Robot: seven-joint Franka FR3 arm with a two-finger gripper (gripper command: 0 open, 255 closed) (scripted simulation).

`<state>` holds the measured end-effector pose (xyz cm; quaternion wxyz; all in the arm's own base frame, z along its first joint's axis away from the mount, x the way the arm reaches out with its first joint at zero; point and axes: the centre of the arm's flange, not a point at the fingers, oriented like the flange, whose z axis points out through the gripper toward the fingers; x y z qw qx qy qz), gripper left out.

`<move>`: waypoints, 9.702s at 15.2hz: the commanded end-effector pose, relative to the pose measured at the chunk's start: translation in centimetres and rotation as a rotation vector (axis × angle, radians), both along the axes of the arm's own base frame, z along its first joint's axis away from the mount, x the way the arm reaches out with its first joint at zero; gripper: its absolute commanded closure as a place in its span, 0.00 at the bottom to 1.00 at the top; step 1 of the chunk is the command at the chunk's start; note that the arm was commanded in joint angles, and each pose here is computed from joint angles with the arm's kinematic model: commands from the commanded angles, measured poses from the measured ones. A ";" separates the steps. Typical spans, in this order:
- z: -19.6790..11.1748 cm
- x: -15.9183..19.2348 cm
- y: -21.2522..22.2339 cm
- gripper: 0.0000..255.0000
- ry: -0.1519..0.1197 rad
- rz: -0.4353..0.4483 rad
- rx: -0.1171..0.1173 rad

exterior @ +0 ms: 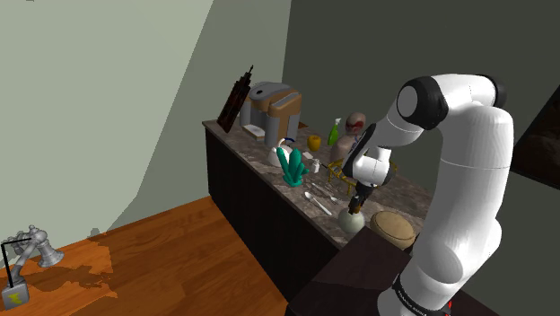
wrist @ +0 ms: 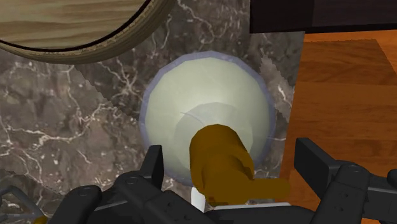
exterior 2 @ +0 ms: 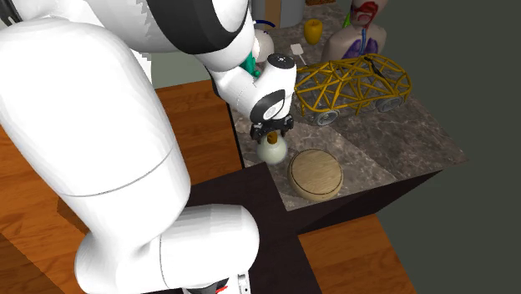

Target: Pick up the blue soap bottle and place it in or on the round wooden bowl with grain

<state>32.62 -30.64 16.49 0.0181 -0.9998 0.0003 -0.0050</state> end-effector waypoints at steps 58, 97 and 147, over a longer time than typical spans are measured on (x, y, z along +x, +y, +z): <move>22.7 -16.1 -10.8 1.00 0.000 0.000 0.000; 10.6 -16.8 -7.8 1.00 0.001 -0.078 -0.027; 13.7 -12.2 -10.7 1.00 0.100 -0.086 0.028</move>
